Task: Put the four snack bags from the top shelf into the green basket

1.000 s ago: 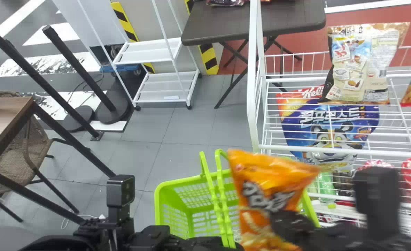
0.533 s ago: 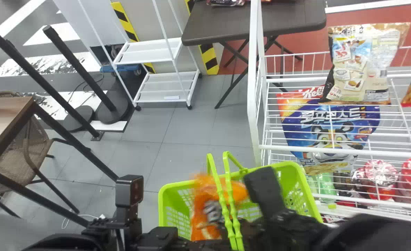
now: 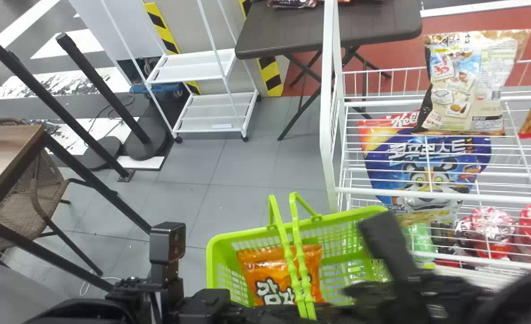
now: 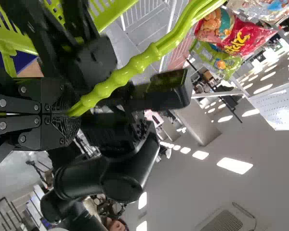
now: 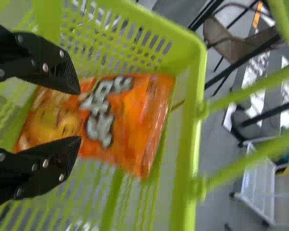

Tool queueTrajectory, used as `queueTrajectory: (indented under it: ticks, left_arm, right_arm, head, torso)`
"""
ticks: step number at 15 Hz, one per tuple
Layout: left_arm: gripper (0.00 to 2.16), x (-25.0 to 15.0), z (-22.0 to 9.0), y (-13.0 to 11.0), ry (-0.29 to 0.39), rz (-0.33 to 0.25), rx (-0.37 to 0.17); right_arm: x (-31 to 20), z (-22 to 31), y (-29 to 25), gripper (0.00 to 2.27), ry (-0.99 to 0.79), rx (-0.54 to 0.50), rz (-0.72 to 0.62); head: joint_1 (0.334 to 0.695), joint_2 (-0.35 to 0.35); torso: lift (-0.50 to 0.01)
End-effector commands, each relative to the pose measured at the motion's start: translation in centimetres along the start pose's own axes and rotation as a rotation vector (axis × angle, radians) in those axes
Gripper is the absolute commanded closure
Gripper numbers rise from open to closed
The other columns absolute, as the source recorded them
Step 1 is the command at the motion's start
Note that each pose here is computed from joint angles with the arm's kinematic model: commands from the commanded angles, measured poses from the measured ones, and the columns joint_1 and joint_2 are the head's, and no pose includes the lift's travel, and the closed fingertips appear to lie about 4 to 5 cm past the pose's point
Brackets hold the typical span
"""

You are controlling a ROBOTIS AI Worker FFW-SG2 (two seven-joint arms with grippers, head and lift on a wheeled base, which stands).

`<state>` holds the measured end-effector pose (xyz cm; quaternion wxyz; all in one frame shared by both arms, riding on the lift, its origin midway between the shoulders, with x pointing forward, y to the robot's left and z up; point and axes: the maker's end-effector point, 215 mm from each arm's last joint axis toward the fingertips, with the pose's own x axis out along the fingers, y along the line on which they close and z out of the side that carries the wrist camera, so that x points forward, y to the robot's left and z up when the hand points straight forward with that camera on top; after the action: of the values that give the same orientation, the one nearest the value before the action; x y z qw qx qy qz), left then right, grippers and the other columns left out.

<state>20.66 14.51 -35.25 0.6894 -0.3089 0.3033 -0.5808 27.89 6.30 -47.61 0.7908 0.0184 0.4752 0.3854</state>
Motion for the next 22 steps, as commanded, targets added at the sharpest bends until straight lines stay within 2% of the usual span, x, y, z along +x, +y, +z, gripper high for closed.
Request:
queueTrajectory:
  ticks: [1, 4, 5, 6, 10, 13, 16, 17, 18, 19, 20, 22]
  left_arm:
    - [2.15, 0.1, 0.1, -0.2, 0.0, -0.015, -0.003]
    - [2.15, 0.3, 0.1, -0.3, 0.0, -0.019, -0.006]
    - [2.15, 0.3, 0.1, -0.2, -0.001, -0.019, -0.008]
    - [2.15, 0.3, 0.1, -0.3, 0.0, -0.019, -0.006]
    - [2.15, -0.1, -0.1, 0.0, -0.005, -0.009, -0.016]
    - [2.15, -0.4, -0.2, 0.2, -0.008, -0.003, -0.019]
    - [2.15, -0.4, -0.3, 0.3, -0.009, -0.001, -0.023]
    - [2.15, -0.5, -0.4, 0.3, -0.009, -0.001, -0.023]
    - [2.15, -0.5, -0.4, 0.3, -0.009, -0.001, -0.023]
    - [2.15, -0.5, -0.5, 0.4, -0.011, 0.002, -0.029]
    - [2.15, -0.6, -0.5, 0.4, -0.011, 0.002, -0.03]
    - [2.15, -0.5, -0.5, 0.4, -0.011, 0.0, -0.029]
  right_arm:
    - [-5.1, 1.7, -6.4, 0.06, -0.099, 0.082, -0.101]
    - [-11.1, 8.9, -15.2, 0.07, -0.339, 0.107, -0.272]
    - [-12.2, 11.0, -17.5, 0.07, -0.398, 0.099, -0.321]
    - [-13.1, 13.7, -19.9, 0.07, -0.475, 0.087, -0.36]
    - [-13.6, 21.5, -26.4, 0.08, -0.646, 0.054, -0.43]
    - [-12.7, 24.4, -31.4, 0.08, -0.652, 0.038, -0.525]
    - [-10.2, 25.4, -34.4, 0.11, -0.613, 0.037, -0.546]
    - [-9.3, 25.3, -34.9, 0.3, -0.593, 0.033, -0.543]
    - [-8.8, 25.1, -34.6, 0.7, -0.587, 0.025, -0.526]
    - [-8.7, 24.9, -34.2, 1.57, -0.617, 0.021, -0.511]
    - [-8.9, 24.3, -34.1, 2.25, -0.64, 0.039, -0.521]
    - [-9.8, 24.3, -33.7, 2.25, -0.686, 0.032, -0.523]
  head:
    - [0.695, 0.35]
    - [0.695, 0.334]
    - [0.695, 0.212]
    - [0.695, 0.159]
    - [0.695, 0.035]
    - [0.695, 0.013]
    - [0.695, -0.009]
    - [0.695, -0.011]
    - [0.695, -0.011]
    - [0.695, -0.009]
    - [0.695, -0.001]
    - [0.695, 0.001]
  torso:
    - [-0.006]
    - [-0.006]
    - [-0.006]
    - [-0.006]
    - [-0.006]
    - [-0.006]
    - [-0.006]
    - [-0.006]
    - [-0.006]
    - [-0.006]
    - [-0.006]
    - [-0.006]
